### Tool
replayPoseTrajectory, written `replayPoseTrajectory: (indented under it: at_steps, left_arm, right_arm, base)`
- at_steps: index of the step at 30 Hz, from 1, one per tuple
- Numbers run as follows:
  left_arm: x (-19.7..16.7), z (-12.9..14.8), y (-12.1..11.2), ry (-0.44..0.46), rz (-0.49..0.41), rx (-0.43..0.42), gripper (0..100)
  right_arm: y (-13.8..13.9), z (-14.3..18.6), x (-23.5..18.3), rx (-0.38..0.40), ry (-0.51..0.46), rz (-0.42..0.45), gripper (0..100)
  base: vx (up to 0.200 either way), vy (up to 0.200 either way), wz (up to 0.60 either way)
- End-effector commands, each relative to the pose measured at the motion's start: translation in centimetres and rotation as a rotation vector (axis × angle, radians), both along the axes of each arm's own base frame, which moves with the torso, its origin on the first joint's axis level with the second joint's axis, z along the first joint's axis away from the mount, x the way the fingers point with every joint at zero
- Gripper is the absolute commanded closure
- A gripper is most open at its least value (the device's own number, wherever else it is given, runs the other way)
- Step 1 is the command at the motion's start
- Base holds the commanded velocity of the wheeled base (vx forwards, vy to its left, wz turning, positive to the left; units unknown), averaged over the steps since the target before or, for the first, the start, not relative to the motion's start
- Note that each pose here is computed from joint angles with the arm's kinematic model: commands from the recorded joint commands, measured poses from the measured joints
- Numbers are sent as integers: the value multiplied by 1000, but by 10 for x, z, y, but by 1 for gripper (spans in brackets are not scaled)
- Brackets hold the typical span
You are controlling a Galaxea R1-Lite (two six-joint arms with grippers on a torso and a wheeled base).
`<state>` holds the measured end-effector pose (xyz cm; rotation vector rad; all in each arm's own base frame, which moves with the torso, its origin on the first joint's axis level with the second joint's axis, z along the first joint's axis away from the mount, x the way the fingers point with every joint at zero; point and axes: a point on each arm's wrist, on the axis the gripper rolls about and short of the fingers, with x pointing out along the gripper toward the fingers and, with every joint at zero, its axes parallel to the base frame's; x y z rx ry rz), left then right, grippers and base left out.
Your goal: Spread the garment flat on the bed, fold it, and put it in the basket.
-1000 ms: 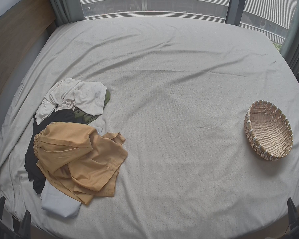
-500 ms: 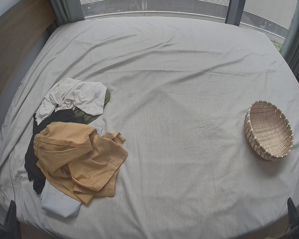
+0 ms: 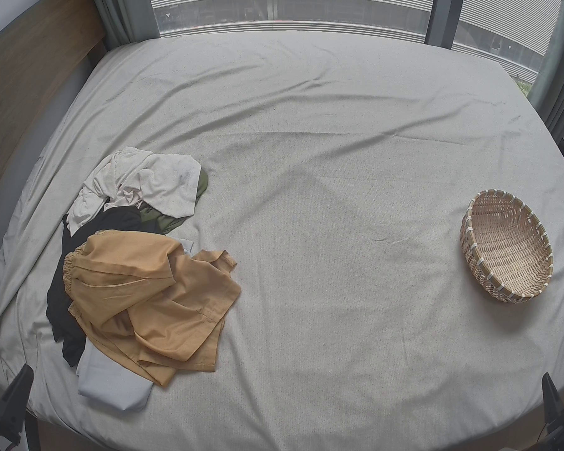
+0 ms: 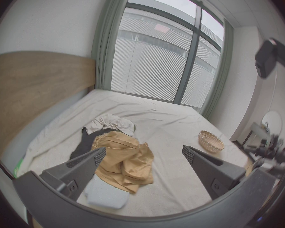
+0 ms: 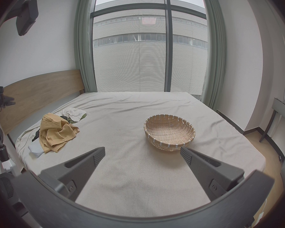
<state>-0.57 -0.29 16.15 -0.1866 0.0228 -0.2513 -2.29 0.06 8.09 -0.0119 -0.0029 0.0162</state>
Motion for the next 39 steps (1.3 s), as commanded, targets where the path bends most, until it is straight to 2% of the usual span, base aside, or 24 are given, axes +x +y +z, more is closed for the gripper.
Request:
replayPoseTrajectory:
  at_steps: [1,7,12,16,20,39]
  left_arm:
    - [30,19,-5,146,-87,-105,0]
    - [51,23,-10,196,-167,-185,0]
    - [61,20,-12,257,-169,-216,0]
    - [73,12,-15,355,-174,-278,0]
    - [84,8,-18,401,-189,-313,0]
    - [137,-35,-28,600,-183,-315,0]
  right_arm:
    - [0,-5,0,0,0,-1,0]
    - [0,-5,0,0,0,1,0]
    - [0,-5,0,0,0,1,0]
    - [0,-5,0,0,0,-1,0]
    - [0,-5,0,0,0,-1,0]
    - [0,-5,0,0,0,-1,0]
  base:
    - [0,0,0]
    - [0,0,0]
    - [0,0,0]
    - [0,0,0]
    - [0,0,0]
    - [0,0,0]
